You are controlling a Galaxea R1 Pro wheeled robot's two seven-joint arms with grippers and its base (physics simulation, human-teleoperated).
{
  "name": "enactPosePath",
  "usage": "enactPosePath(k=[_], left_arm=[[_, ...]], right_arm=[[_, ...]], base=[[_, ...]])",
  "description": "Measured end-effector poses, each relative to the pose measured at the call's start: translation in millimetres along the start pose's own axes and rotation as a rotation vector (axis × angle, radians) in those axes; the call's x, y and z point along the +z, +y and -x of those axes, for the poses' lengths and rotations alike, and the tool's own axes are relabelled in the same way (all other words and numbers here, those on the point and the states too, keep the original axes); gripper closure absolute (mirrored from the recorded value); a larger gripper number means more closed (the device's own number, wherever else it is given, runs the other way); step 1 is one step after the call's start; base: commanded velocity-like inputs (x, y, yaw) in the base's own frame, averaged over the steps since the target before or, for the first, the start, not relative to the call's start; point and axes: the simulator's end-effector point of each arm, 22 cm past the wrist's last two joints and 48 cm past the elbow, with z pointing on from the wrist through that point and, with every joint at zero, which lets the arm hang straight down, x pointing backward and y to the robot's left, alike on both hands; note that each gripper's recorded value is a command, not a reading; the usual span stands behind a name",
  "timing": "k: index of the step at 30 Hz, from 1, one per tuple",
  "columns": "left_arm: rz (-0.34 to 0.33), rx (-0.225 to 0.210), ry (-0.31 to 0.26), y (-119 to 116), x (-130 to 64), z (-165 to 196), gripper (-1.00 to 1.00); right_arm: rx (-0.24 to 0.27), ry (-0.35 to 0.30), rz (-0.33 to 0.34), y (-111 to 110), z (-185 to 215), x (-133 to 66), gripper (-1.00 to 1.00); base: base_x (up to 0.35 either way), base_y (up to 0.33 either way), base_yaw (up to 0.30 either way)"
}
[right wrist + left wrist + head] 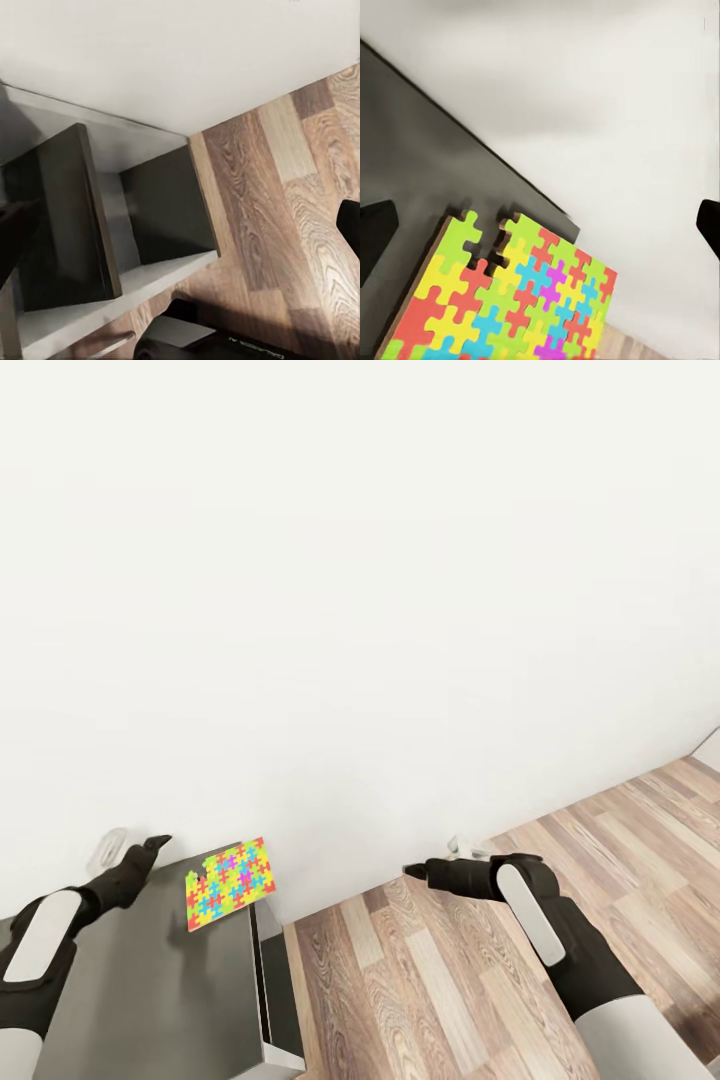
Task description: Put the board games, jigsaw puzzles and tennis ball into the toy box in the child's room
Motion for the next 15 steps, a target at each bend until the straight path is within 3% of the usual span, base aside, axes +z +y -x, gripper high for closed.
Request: enactPosePath(k=[4,8,10,15], left_arm=[[-0.046,-0.035,0.0,-15,-5.1,0,-1.0],[-0.087,-0.03,-0.007,-34,-10.9,2,-1.0],[-0.128,-0.001,-0.011,-57,-18.2,2,-1.0],[-0.148,0.066,-0.001,-86,-29.1,-7,-1.0]], right_arm=[[-0.003,-0.012,0.063,15,4,-3.7,-1.0],[0.004,-0.014,0.099,22,6,-4.8,-1.0],[0.032,-0.007,0.113,18,4,-3.2,-1.0],[0.113,0.02,0.106,-2,-4,5.7,-1.0]], base=[[0.0,0.0,0.0],[0.0,0.0,0.0],[0.0,0.0,0.0],[0.0,0.0,0.0]])
